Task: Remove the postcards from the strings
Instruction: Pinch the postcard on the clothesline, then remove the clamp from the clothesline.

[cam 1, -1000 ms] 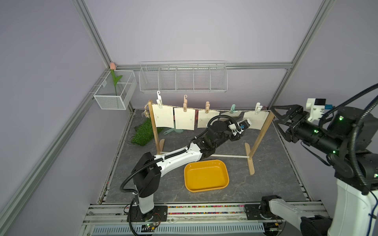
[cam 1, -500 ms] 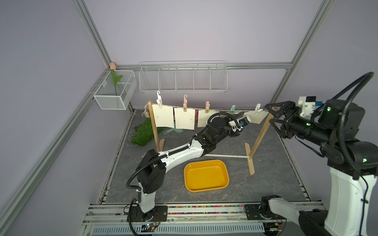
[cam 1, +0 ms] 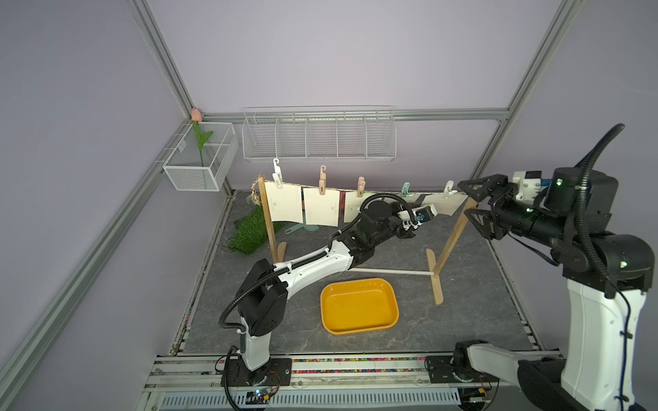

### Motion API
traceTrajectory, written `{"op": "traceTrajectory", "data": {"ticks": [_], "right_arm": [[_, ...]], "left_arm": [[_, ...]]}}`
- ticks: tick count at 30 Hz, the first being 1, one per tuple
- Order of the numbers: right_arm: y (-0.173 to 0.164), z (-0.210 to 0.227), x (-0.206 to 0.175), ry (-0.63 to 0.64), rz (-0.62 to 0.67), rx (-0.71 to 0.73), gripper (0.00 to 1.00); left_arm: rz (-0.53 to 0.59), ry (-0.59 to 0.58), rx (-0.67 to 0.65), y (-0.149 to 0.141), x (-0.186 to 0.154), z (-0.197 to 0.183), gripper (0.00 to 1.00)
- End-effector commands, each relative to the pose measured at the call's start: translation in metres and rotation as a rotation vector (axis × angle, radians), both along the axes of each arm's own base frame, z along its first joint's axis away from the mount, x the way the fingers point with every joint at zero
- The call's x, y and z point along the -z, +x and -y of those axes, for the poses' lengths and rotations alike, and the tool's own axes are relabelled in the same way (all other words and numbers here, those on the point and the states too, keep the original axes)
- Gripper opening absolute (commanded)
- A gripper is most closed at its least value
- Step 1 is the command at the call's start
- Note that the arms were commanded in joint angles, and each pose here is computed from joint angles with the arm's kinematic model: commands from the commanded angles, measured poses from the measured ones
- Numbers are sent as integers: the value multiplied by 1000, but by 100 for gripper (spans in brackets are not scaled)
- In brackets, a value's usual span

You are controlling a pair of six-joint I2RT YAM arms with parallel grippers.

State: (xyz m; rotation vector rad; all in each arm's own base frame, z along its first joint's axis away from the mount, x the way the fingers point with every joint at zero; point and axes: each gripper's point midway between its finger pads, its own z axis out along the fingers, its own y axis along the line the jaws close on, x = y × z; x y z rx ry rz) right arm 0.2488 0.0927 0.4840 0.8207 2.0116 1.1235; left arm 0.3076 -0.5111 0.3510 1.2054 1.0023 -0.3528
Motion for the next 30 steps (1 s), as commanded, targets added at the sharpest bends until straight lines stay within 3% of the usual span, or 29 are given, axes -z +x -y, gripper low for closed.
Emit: {"op": "traceTrajectory", "data": {"ticks": [1,8,18,30], "right_arm": [[-3,5,1,49,-29,60,83],[6,4,6,130,-34,107,82],[1,4,11,108,-46,124,81],[6,-7,8,98,-20,119,74]], "left_arm": [[68,-40,-19,5,-22,-2,25],[117,-94,-70,15,-39,-2,20],[181,-127,-113,24,-50,-8,10],[205,-120,-111,23,-53,-10,4]]}}
